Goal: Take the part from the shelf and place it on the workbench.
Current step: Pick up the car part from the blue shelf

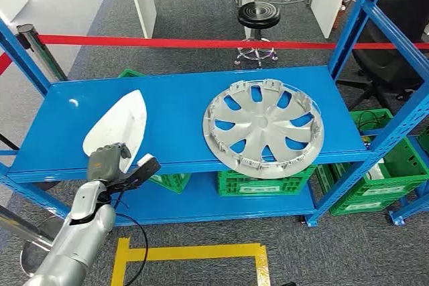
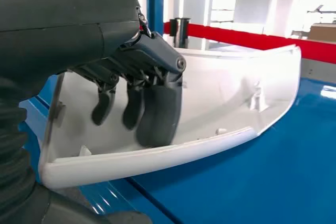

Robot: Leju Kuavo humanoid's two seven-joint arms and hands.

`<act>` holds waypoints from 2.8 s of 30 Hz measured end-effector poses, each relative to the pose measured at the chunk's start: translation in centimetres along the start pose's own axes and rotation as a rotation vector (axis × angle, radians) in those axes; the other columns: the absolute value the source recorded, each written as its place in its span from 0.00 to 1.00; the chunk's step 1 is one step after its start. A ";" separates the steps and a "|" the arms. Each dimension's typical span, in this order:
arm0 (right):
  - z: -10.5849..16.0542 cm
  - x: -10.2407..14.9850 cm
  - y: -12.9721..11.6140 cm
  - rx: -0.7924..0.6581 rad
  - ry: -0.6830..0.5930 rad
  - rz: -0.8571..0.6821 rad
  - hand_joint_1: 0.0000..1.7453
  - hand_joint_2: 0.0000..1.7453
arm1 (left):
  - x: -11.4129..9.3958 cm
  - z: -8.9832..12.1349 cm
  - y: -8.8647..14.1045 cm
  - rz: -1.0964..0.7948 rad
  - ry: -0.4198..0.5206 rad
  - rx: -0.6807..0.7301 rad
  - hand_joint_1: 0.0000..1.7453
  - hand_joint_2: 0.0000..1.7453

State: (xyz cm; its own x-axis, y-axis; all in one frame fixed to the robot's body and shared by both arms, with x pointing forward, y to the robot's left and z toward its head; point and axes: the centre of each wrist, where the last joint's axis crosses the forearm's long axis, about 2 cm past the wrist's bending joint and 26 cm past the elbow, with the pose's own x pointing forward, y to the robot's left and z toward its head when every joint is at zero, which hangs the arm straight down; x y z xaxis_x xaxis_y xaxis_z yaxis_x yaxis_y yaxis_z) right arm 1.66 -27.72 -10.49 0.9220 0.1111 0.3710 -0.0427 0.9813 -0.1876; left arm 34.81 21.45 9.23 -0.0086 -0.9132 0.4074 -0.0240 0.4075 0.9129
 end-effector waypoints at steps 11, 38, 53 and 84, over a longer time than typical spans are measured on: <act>-0.1 -0.2 -0.8 -0.011 -0.012 0.016 0.00 1.00 | -0.6 -0.2 0.5 -0.029 0.016 0.018 0.00 1.00; 0.2 0.0 -0.4 0.005 0.000 0.034 0.00 1.00 | -1.8 -0.6 1.5 -0.090 0.043 0.060 0.78 1.00; 0.2 0.0 -0.6 0.004 -0.003 0.037 0.00 1.00 | -1.8 -0.7 1.3 -0.102 0.044 0.029 1.00 1.00; 0.2 0.2 -0.6 -0.009 -0.022 0.049 0.00 1.00 | 0.4 -1.2 1.3 0.007 0.003 -0.014 1.00 1.00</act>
State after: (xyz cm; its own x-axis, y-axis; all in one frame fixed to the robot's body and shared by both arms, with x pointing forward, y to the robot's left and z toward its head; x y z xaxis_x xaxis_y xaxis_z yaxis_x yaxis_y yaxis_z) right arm 1.79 -28.30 -10.14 0.9102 0.1626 0.3808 -0.0841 0.9731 -0.2145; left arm 35.94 21.57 10.58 -0.0060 -0.9103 0.4140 -0.0095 0.4140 0.9102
